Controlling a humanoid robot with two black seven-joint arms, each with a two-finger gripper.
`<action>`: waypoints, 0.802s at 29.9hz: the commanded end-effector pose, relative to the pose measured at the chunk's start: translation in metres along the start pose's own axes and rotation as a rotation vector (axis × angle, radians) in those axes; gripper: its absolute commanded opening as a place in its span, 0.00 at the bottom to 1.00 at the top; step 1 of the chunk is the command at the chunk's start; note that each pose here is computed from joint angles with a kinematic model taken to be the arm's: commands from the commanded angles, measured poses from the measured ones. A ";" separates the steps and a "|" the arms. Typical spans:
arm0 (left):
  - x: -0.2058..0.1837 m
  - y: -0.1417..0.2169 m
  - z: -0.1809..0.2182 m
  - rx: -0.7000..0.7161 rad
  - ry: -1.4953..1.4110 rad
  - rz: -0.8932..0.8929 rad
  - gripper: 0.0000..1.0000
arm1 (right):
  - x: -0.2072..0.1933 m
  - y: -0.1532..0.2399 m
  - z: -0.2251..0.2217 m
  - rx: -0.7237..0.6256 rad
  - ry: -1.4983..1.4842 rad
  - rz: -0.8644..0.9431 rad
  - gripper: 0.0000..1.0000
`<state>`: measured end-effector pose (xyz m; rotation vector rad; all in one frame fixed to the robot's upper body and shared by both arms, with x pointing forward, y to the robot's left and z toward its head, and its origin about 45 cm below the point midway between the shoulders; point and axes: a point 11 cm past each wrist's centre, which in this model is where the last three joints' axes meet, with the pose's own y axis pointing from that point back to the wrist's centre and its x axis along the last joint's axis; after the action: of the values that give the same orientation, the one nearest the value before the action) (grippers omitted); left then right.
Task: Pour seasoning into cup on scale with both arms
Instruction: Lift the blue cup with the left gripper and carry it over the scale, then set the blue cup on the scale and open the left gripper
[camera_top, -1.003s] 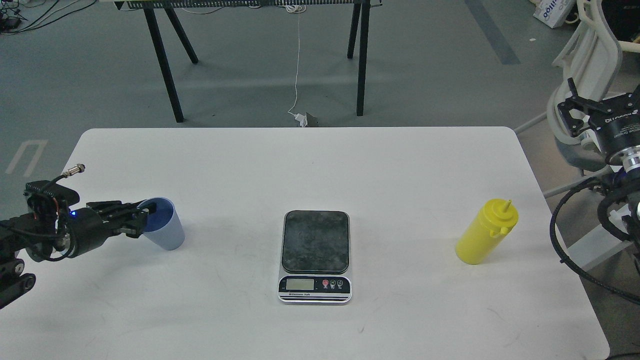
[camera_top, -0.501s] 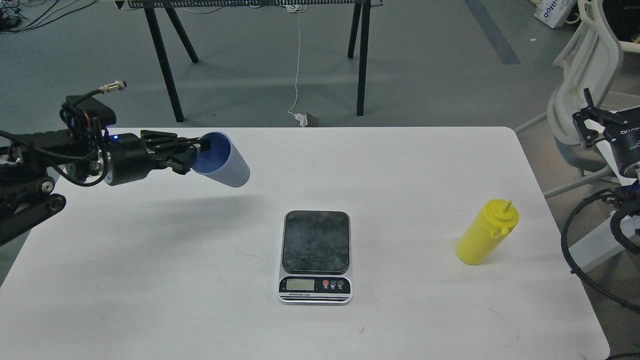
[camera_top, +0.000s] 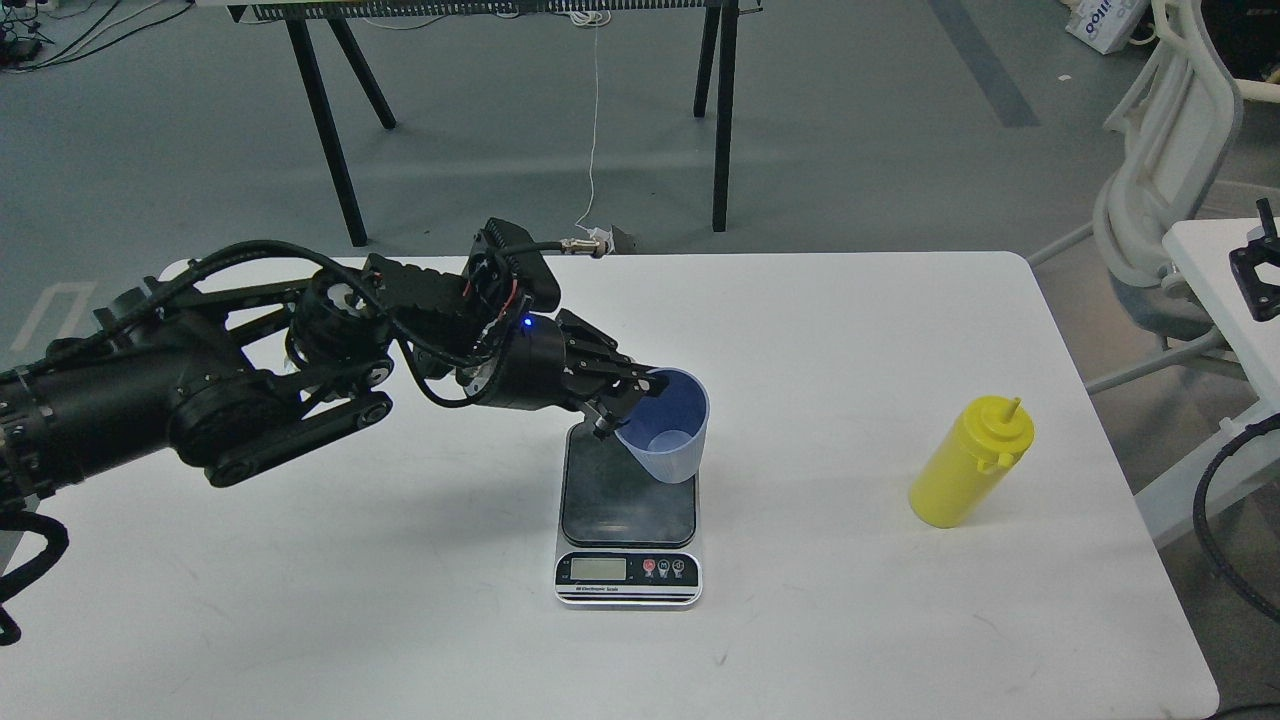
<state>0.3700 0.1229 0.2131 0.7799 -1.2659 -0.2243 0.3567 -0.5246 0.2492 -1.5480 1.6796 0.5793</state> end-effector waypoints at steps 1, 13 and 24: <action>-0.017 -0.003 -0.008 0.026 -0.001 -0.058 0.05 | 0.000 0.000 -0.002 0.005 0.001 0.001 0.99; -0.027 -0.004 -0.012 0.035 0.019 -0.073 0.10 | -0.001 0.000 0.000 0.003 -0.003 -0.004 0.99; -0.028 -0.002 -0.009 0.012 0.060 -0.050 0.76 | -0.002 0.000 0.000 0.002 -0.003 -0.005 0.99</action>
<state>0.3706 0.1417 0.1867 0.8445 -1.2023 -0.2465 0.3569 -0.5237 0.2503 -1.5467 1.6723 0.5772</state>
